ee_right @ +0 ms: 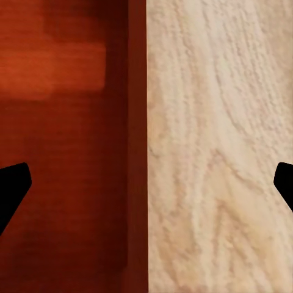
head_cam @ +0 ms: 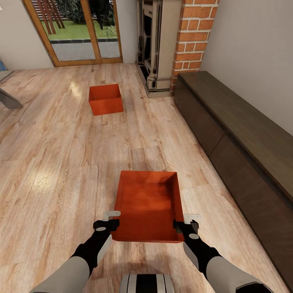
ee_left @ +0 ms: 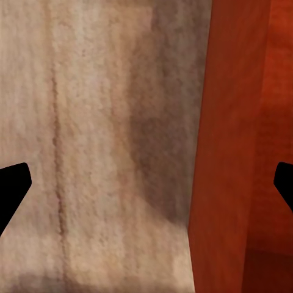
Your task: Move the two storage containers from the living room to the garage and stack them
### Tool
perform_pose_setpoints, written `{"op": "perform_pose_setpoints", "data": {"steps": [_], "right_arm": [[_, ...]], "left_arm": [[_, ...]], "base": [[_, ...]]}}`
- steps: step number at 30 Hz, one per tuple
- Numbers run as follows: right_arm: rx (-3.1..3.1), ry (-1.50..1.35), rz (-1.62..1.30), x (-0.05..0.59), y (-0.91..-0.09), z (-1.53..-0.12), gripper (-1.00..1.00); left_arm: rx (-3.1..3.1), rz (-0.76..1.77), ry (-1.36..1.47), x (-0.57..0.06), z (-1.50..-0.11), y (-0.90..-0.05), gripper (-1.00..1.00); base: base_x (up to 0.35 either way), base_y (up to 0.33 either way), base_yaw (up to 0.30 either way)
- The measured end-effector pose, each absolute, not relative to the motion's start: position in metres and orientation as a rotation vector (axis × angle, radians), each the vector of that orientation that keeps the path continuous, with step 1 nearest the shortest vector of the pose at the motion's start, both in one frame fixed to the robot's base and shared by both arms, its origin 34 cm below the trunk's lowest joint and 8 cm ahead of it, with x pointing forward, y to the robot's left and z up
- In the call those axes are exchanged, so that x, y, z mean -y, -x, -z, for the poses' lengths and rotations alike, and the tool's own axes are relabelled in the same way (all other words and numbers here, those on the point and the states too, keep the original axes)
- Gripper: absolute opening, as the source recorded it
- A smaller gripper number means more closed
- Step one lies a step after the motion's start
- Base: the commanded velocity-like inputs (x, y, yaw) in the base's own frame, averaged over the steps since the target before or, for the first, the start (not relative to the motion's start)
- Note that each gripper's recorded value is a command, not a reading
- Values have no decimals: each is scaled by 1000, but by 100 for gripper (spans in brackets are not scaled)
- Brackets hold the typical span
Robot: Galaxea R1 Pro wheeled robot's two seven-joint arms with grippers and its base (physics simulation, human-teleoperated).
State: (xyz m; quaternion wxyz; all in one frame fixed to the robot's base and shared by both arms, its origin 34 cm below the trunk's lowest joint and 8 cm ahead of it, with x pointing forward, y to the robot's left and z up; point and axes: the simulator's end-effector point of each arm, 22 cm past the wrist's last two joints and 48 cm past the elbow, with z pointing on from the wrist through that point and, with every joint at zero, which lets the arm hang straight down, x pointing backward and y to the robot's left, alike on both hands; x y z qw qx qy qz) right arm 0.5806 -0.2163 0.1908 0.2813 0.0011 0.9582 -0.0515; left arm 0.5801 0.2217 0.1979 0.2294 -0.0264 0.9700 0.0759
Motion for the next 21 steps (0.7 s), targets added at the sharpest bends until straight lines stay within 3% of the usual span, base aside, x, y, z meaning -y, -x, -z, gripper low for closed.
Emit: {"op": "perform_pose_setpoints", "data": {"steps": [21], "right_arm": [[-2566, -3, 137, 216, -581, -191, 100]], "left_arm": [[-2669, -176, 64, -211, -199, -582, 100]], "base": [[0, 0, 0]]}}
